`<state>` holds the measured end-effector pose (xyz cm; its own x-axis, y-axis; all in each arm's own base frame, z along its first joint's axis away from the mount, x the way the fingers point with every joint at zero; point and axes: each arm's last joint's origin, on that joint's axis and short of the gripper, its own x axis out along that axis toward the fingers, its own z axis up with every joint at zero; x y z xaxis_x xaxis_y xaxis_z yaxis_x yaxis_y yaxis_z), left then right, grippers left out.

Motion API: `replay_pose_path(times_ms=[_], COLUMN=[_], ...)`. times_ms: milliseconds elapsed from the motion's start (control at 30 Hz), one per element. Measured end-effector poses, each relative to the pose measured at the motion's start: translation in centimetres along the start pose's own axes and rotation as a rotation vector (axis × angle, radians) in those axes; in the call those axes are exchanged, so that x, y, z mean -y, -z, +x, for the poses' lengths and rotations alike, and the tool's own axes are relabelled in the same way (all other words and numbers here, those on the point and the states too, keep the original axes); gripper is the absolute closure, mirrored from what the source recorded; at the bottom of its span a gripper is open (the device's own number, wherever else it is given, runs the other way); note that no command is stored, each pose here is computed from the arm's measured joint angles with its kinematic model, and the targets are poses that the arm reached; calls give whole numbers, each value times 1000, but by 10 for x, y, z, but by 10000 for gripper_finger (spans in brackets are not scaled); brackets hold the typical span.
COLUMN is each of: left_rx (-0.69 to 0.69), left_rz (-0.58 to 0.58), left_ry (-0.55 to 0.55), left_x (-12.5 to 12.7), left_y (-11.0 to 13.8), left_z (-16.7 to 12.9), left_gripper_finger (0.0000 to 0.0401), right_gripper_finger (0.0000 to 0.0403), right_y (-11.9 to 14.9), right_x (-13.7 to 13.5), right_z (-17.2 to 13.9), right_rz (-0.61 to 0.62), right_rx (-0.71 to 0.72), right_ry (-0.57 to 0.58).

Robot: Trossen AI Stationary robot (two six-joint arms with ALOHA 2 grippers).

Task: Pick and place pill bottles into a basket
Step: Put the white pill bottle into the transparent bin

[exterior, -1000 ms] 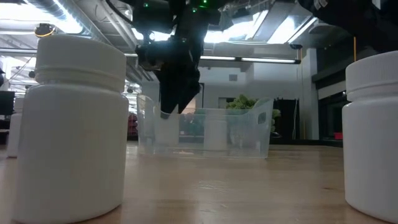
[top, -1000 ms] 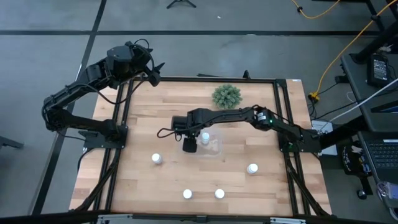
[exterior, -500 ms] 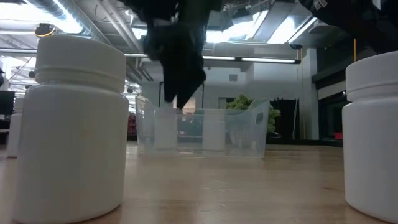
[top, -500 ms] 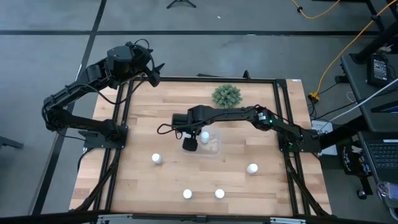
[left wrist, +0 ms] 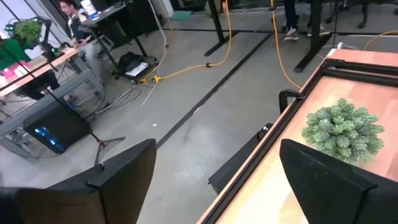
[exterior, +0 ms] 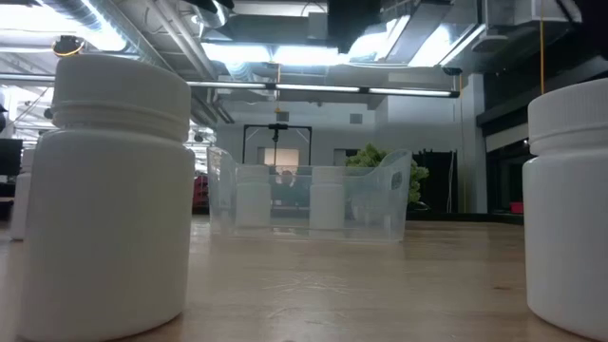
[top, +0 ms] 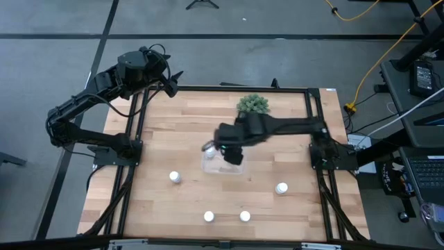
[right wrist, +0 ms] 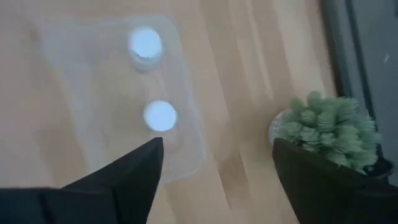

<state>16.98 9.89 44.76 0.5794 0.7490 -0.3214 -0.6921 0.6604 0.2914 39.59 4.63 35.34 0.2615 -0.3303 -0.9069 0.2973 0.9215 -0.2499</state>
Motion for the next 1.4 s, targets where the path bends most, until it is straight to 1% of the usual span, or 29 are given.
replay_pose_path(times_ms=[100, 200, 300, 367, 467, 567, 667, 733, 833, 900, 967, 1133, 1233, 1400], left_rx=[1, -8, -38, -55, -88, -110, -119, -120, -116, -116, -117, -118, -118, -119], left_rz=[0, 4, 17, 25, 38, 21, -10, -42, -80, -98, -120, -178, -196, -203], left_ry=[3, 6, 12, 15, 36, 47, 46, 44, 41, 34, 28, 24, 23, 23], left_x=[0, 3, 6, 9, 13, 16, 17, 17, 17, 17, 17, 17, 17, 17], left_y=[0, 4, 11, 16, 25, 30, 33, 33, 32, 32, 32, 32, 32, 32], left_z=[0, 4, 10, 13, 19, 23, 24, 24, 24, 24, 24, 24, 24, 24], left_gripper_finger=[63, 63, 63, 63, 63, 63, 63, 63, 63, 63, 63, 63, 63, 63], right_gripper_finger=[115, 125, 133, 136, 138, 139, 139, 139, 139, 139, 139, 139, 139, 139], right_y=[17, 42, 76, 102, 141, 175, 200, 213, 220, 221, 221, 226, 227, 227], right_x=[-4, -9, -14, -17, -18, -22, -28, -33, -43, -49, -54, -59, -59, -57], right_z=[-29, -54, -77, -84, -83, -69, -52, -40, -22, -12, -3, 8, 10, 11], right_rz=[13, 23, 52, 78, 139, 227, 287, 312, 296, 263, 262, 373, 398, 495], right_rx=[43, 71, 84, 69, 22, -36, -69, -76, -95, -111, -109, -156, -205, -245], right_ry=[-31, -63, -101, -112, -96, -77, -71, -65, -94, -136, -168, -209, -225, -215])
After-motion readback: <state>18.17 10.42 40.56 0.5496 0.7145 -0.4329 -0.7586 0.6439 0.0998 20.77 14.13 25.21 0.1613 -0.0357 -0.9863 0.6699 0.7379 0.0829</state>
